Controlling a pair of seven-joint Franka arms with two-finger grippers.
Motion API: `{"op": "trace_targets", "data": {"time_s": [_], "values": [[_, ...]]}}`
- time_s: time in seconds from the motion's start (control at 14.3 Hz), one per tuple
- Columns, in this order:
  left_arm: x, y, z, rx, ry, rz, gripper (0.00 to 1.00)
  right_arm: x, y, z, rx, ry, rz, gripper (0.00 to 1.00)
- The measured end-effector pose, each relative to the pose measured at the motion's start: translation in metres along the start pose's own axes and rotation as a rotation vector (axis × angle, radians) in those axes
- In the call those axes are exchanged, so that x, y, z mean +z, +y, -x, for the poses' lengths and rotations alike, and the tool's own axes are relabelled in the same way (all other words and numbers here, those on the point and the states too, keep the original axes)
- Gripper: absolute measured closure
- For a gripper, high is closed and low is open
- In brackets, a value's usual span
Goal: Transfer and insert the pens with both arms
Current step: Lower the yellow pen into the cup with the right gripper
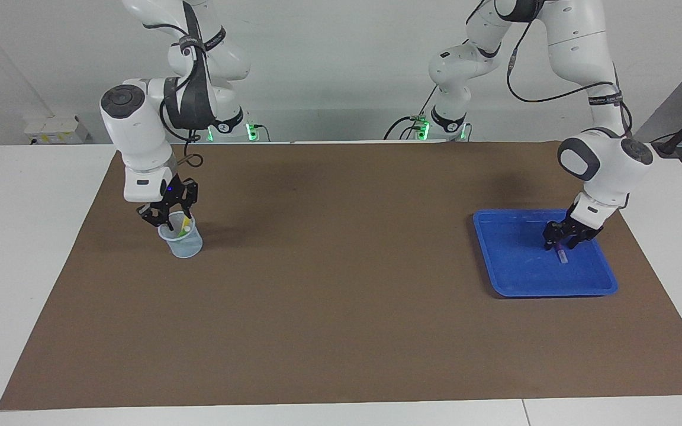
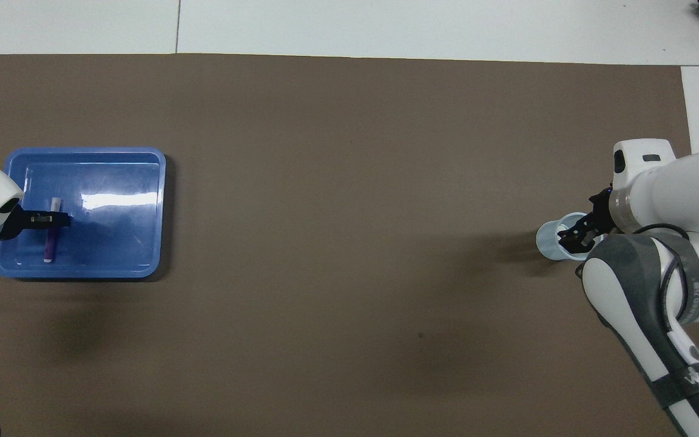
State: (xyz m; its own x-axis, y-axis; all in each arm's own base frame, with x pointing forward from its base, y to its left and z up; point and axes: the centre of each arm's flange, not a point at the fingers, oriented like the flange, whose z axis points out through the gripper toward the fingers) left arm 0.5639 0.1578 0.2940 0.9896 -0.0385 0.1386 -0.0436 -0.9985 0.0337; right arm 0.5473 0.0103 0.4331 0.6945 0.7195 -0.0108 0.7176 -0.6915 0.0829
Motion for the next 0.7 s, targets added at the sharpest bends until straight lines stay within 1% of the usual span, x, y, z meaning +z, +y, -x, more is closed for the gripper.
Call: {"op": "trace_targets", "data": {"time_s": [0.07,0.28,0.35,0.49,0.7], "values": [[0.000,0.000,0.000,0.000,0.003,-0.001,0.42,-0.003,-0.004,-0.004,-0.001,0.009,-0.002,0.00],[-0.004,0.001,-0.004,0.004,0.015,-0.005,0.77,-0.012,-0.019,-0.020,0.042,0.046,-0.029,0.00],[-0.004,0.001,-0.004,0.005,0.015,-0.005,0.83,-0.015,-0.023,-0.026,0.063,0.049,-0.033,0.00],[-0.004,0.001,-0.004,0.005,0.016,-0.005,0.83,-0.019,-0.032,-0.033,0.111,0.045,-0.047,0.00],[-0.004,0.001,-0.004,0.002,0.015,-0.005,0.83,-0.022,-0.041,-0.039,0.192,0.057,-0.098,0.00]]}}
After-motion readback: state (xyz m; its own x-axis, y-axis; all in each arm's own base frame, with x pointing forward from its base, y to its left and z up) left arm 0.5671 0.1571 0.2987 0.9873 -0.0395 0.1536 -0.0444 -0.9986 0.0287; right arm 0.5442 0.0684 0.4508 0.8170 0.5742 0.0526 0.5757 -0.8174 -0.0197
